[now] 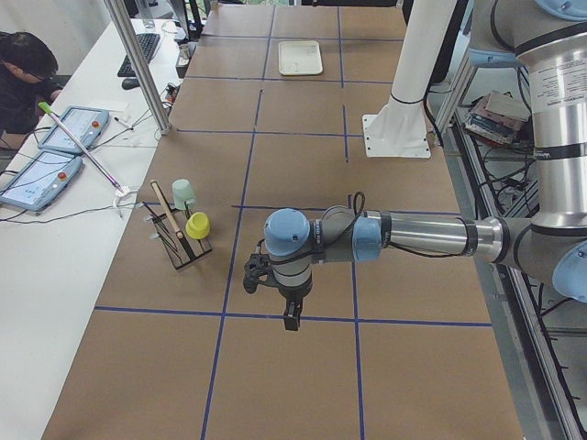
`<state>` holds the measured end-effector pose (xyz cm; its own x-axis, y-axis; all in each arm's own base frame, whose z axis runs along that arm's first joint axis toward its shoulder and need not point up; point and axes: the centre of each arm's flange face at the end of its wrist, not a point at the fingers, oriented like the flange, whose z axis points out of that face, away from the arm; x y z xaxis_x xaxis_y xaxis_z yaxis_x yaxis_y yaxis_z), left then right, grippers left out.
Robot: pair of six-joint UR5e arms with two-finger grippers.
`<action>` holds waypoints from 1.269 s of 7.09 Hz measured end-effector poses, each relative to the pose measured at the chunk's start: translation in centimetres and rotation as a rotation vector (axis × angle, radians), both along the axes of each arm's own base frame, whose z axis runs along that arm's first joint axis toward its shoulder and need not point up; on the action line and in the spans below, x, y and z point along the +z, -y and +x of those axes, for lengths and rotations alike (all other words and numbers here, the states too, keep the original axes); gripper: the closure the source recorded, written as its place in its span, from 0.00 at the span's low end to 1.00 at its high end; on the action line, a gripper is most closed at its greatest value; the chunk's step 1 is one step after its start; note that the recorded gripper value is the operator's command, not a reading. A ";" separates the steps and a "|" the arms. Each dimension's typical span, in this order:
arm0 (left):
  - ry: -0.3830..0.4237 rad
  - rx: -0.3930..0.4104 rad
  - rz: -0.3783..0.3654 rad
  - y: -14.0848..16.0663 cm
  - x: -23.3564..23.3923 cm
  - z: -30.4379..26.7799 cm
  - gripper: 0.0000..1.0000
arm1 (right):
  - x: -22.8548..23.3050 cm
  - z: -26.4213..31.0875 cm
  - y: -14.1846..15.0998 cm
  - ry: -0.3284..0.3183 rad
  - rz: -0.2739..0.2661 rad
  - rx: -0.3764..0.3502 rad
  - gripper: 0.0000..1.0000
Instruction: Left arm grabs green cup and hands to right arm on tray
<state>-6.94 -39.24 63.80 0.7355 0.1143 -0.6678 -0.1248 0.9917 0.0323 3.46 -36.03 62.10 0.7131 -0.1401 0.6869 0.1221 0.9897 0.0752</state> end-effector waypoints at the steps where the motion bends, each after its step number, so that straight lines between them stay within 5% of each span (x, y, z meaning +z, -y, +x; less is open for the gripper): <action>1: 0.000 0.000 0.003 0.0 -0.1 0.0 0.00 | 0.0 0.0 0.0 0.000 0.000 0.000 0.00; 5: 0.002 0.004 0.065 1.4 -1.8 0.3 0.00 | -0.3 0.0 0.1 0.000 0.005 0.000 0.00; 9: -0.008 0.002 0.412 12.2 -7.5 1.1 0.00 | -0.4 0.0 0.1 0.000 0.014 0.000 0.00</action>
<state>-5.88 -51.41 56.30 0.7301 0.3749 -0.5714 -0.1248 0.8952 0.4279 3.46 -36.17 61.75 0.7132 -0.1494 0.6848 0.1219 0.9886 0.0886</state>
